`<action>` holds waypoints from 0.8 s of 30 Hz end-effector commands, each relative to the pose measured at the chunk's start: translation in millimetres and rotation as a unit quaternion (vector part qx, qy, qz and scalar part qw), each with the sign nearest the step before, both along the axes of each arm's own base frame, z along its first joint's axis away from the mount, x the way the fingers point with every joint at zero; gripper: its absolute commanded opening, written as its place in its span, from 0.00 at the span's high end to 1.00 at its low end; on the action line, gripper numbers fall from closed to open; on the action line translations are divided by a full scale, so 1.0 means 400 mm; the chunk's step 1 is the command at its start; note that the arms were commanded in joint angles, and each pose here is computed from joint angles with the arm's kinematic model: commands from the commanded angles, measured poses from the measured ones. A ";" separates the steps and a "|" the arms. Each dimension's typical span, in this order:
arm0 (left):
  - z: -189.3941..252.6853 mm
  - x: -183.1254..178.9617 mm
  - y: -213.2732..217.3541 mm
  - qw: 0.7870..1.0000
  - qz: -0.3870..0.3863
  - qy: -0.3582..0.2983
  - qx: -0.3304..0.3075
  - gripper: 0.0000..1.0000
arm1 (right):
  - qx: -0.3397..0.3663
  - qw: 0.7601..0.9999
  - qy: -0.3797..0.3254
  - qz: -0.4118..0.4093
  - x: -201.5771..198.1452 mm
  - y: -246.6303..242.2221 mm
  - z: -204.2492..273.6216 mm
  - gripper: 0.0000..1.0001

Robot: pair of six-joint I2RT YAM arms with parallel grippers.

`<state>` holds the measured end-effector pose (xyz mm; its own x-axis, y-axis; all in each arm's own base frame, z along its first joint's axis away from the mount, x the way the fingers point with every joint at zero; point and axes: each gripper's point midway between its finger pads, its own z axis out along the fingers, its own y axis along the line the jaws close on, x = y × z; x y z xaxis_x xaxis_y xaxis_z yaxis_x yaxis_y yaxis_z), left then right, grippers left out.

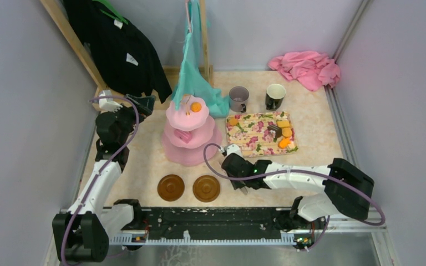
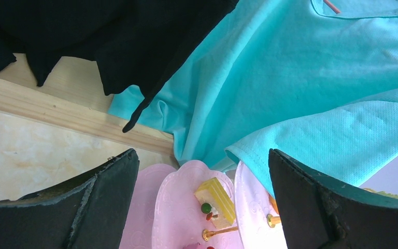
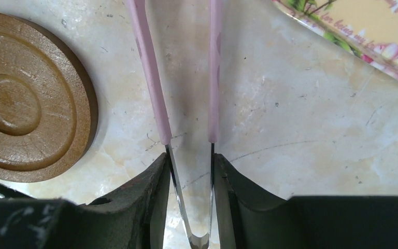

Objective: Serve the afternoon tea
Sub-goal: Pick up the clamp from the center of the board, then pick up the desert from the tray.

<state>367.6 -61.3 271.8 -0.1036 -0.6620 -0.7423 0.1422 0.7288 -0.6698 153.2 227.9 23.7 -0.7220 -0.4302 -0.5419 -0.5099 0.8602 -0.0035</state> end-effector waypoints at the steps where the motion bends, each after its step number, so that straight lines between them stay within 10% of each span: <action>1: 0.038 -0.009 0.001 1.000 -0.001 -0.026 -0.003 0.01 | 0.040 0.998 -0.025 -0.031 0.014 0.014 0.061 0.66; 24: 0.061 -0.022 -0.013 0.999 -0.015 -0.040 -0.016 0.01 | 0.007 0.978 -0.082 -0.193 0.073 -0.134 0.223 0.68</action>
